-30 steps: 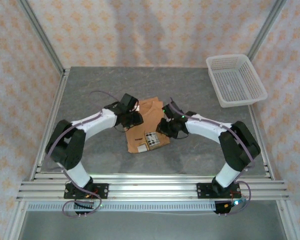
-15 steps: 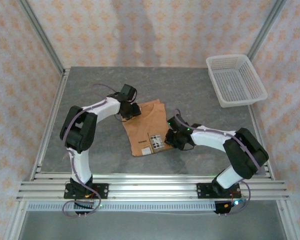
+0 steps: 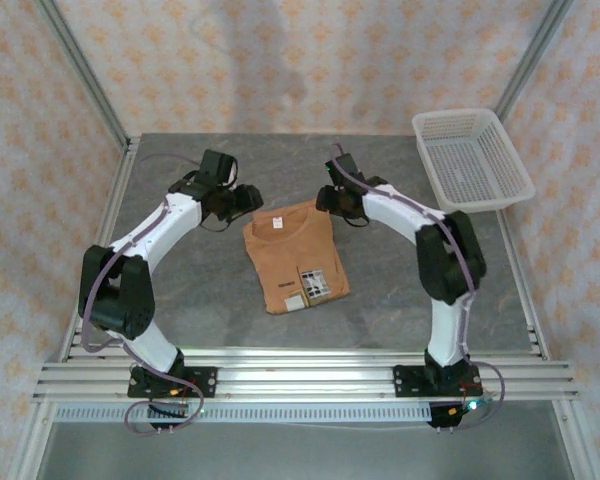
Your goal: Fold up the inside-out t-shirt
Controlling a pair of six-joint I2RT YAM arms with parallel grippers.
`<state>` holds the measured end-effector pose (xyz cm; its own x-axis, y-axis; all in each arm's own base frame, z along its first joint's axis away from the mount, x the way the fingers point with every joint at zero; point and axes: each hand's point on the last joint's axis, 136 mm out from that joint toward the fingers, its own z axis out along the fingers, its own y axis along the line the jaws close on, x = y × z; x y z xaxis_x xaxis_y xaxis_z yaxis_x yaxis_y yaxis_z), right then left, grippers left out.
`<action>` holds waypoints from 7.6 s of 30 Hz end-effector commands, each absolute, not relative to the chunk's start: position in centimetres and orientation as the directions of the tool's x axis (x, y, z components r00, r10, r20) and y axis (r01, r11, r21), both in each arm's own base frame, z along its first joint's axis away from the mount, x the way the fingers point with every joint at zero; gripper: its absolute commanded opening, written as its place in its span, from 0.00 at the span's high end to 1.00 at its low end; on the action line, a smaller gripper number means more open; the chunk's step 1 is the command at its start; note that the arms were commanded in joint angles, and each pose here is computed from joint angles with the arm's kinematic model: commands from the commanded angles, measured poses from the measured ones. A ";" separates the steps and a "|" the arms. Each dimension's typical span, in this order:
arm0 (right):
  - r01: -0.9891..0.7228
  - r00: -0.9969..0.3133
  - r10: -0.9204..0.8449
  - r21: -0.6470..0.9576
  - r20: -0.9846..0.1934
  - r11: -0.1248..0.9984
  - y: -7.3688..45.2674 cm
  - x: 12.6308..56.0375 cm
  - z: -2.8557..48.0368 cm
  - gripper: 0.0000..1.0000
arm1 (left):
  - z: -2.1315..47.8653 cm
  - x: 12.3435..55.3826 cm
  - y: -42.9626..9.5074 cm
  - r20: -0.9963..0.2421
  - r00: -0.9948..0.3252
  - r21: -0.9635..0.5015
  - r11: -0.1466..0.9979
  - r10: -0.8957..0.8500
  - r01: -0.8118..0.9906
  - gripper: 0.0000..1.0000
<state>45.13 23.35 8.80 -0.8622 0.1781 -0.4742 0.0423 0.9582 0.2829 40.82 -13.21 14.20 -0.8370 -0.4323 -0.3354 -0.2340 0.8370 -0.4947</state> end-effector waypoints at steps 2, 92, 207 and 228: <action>-0.033 -0.906 0.050 0.188 -0.421 0.982 24.2 45.2 5.9 0.43 | 13.2 39.6 -13.3 -0.293 -0.856 -0.516 0.824 -0.426 -0.233 0.52; -0.220 -0.733 0.279 0.604 -0.621 0.766 26.0 49.8 29.0 0.98 | 31.9 50.9 -18.1 -0.649 -0.630 -0.681 0.696 -0.427 0.229 1.00; 0.026 -0.926 0.122 0.263 -0.358 0.964 27.7 42.5 7.0 0.49 | 11.3 38.0 -12.9 -0.361 -0.892 -0.257 0.949 -0.272 -0.185 0.47; -0.017 -0.915 0.100 0.284 -0.391 0.959 29.5 44.2 9.0 0.96 | 5.1 36.3 -11.2 -0.248 -0.936 -0.157 0.964 -0.250 -0.215 0.61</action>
